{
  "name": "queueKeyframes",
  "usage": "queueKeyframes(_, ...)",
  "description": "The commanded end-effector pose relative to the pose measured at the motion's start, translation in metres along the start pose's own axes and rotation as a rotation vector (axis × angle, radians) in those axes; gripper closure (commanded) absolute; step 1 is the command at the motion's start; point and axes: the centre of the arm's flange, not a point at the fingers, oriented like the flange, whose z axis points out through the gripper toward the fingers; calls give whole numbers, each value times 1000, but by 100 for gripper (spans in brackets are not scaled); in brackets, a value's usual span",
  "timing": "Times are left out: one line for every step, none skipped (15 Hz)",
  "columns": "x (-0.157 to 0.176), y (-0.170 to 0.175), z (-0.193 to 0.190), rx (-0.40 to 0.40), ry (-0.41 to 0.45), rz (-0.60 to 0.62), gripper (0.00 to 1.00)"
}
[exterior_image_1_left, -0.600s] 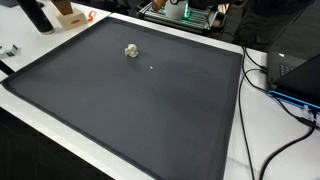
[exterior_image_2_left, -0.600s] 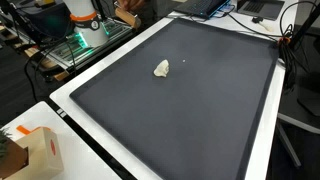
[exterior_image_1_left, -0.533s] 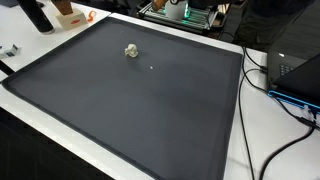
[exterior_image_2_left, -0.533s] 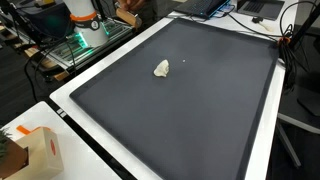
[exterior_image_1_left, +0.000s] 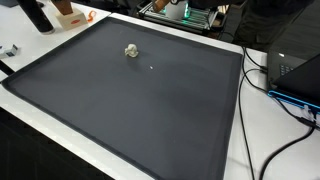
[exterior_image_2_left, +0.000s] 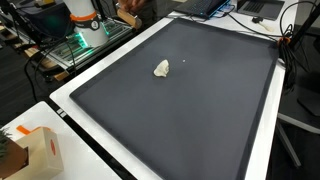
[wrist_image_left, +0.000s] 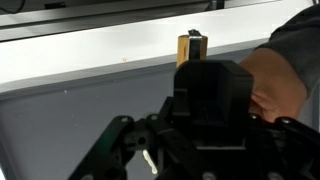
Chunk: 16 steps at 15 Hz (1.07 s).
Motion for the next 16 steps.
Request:
queueKeyframes(-1, 0, 2, -9, -5, -2, 76)
queueKeyframes(-1, 0, 1, -8, -5, -4, 76)
queueKeyframes(0, 0, 1, -9, -5, -7, 76)
queueKeyframes(-1, 0, 1, -10, -4, -8, 76)
queueKeyframes(-1, 0, 1, -8, -6, -9, 76)
queueKeyframes(-1, 0, 1, -7, 0, -9, 26)
queueKeyframes(0, 0, 1, -7, -3, -12, 25)
queueKeyframes(-1, 0, 1, -5, -5, -14, 19)
queueKeyframes(-1, 0, 1, -5, -5, -16, 12)
queueKeyframes(-1, 0, 1, -5, -3, -20, 3)
queueKeyframes(-1, 0, 1, -4, -4, -24, 0)
queueKeyframes(-1, 0, 1, -4, -5, -27, 0)
queueKeyframes(-1, -1, 1, -4, -8, -30, 0)
queueKeyframes(-1, -1, 0, -4, -11, -36, 0)
queueKeyframes(-1, -1, 0, -9, -2, -40, 25)
queueKeyframes(-1, -1, 0, -10, 0, -41, 25)
